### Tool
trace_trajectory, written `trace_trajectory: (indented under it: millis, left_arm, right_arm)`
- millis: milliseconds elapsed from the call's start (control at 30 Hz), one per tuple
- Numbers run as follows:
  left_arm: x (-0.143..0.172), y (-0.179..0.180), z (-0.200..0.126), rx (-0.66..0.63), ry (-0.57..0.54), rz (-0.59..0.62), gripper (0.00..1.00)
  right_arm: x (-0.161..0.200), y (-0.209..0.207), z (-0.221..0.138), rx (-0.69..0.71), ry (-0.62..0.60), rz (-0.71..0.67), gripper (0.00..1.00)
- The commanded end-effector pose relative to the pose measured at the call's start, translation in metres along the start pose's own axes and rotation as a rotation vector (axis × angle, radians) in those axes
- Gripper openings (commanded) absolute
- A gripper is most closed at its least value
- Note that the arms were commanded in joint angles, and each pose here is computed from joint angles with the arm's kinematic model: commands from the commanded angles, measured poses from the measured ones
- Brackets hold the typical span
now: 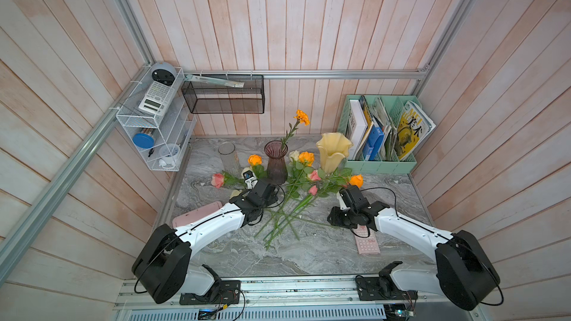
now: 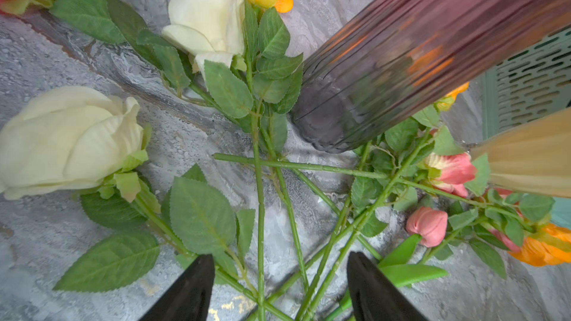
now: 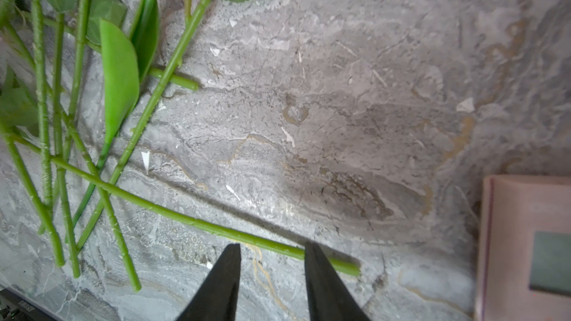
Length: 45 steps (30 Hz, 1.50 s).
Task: Arrange the flowers in different vases according to their colors
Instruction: Pick up the flower at the center of the board.
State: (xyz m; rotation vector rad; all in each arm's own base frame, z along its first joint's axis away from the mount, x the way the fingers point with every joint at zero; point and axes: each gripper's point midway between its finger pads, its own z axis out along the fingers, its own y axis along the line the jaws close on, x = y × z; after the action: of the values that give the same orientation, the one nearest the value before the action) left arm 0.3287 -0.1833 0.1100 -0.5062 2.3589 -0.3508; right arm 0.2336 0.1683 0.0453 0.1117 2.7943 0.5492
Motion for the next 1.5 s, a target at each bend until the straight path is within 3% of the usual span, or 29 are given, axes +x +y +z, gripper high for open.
trace_trajectory:
  millis: [0, 300, 667, 900, 1033, 1467]
  left_arm:
    - [-0.001, -0.015, 0.010, 0.046, 0.043, -0.054, 0.73]
    - [0.009, -0.017, 0.040, 0.016, 0.098, -0.037, 0.70]
    - [0.019, -0.006, 0.060, -0.025, 0.123, -0.026, 0.56]
    - [0.021, -0.005, 0.066, -0.024, 0.129, -0.022, 0.41]
    - [0.021, -0.003, 0.067, -0.027, 0.133, -0.019, 0.26]
    - [0.025, 0.003, 0.066, -0.028, 0.144, -0.013, 0.12]
  right_arm:
    - [0.004, -0.002, 0.005, -0.003, 0.019, 0.005, 0.41]
    - [0.006, -0.004, 0.007, 0.000, 0.018, 0.008, 0.41]
    - [0.009, -0.008, 0.009, 0.006, 0.020, 0.010, 0.41]
    - [0.008, -0.009, 0.009, 0.011, 0.017, 0.007, 0.41]
    - [0.008, -0.009, 0.009, 0.012, 0.016, 0.007, 0.41]
    - [0.008, -0.009, 0.008, 0.013, 0.016, 0.005, 0.41]
